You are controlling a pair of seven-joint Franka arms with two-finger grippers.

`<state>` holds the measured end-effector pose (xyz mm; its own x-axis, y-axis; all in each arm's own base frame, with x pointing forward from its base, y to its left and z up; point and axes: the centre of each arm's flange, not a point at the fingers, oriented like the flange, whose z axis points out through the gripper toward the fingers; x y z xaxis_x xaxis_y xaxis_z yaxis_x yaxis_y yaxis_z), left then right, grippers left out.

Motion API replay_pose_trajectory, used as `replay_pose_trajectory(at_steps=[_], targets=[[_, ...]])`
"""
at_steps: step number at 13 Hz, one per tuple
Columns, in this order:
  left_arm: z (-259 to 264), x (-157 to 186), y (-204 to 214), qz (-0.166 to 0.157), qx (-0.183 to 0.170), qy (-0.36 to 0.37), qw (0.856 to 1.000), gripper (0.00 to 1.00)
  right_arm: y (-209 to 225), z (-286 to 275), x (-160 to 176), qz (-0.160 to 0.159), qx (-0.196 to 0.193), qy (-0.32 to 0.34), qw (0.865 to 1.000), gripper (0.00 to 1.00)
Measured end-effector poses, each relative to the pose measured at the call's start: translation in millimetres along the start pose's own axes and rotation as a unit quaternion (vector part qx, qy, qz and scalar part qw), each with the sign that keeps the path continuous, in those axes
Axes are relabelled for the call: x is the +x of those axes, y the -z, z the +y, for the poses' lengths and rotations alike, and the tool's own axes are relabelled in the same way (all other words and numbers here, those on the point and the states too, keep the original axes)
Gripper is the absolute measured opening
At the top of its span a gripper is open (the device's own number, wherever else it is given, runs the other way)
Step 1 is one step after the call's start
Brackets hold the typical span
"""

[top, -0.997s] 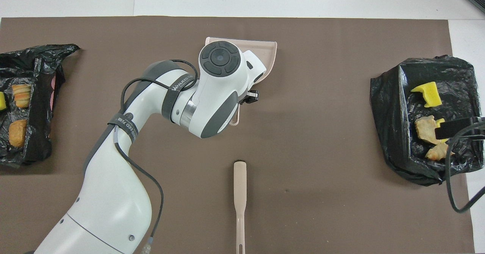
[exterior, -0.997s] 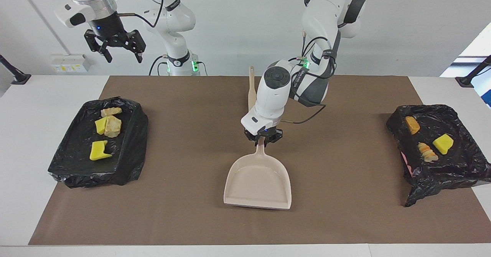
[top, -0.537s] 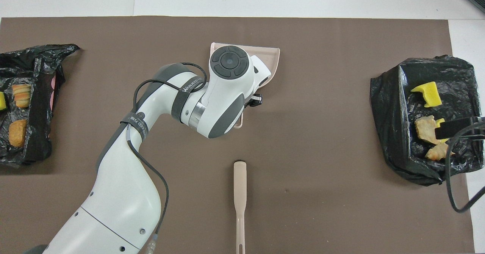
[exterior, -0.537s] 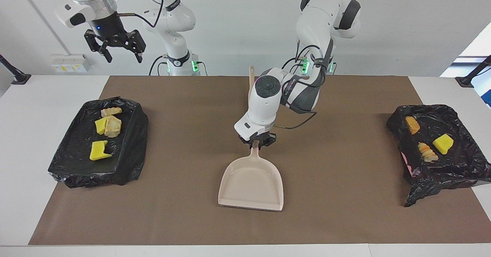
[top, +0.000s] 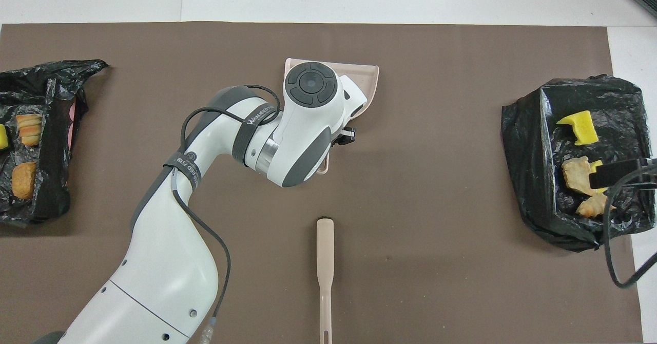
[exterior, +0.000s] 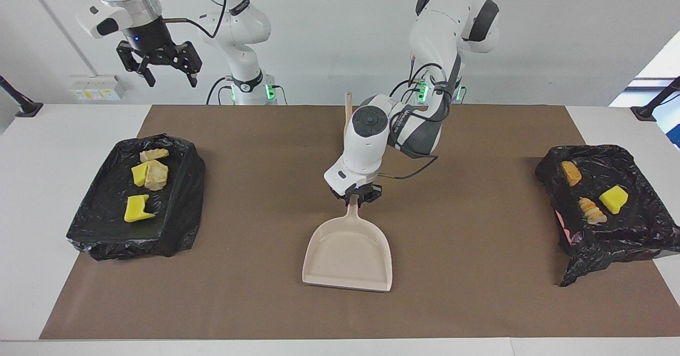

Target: Sweep and dump trash in bin

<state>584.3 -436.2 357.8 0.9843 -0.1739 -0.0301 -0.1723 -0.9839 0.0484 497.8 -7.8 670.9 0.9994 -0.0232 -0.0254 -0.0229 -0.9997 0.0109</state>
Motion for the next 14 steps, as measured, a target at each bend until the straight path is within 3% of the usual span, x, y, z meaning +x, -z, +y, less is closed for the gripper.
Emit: replay_pose_trajectory(at_steps=[1, 7, 14], targets=[[-1, 1, 0, 0.0, 0.001, 0.001, 1.0, 0.34, 0, 0, 0, 0.0, 0.0, 0.0, 1.0, 1.0], [-30, 3, 37, 0.021, 0.005, 0.021, 1.0, 0.99, 0, 0, 0, 0.0, 0.0, 0.0, 1.0, 1.0], [-159, -35, 126, 0.033, 0.013, 0.055, 0.998, 1.0, 0, 0, 0, 0.0, 0.0, 0.0, 1.0, 1.0]])
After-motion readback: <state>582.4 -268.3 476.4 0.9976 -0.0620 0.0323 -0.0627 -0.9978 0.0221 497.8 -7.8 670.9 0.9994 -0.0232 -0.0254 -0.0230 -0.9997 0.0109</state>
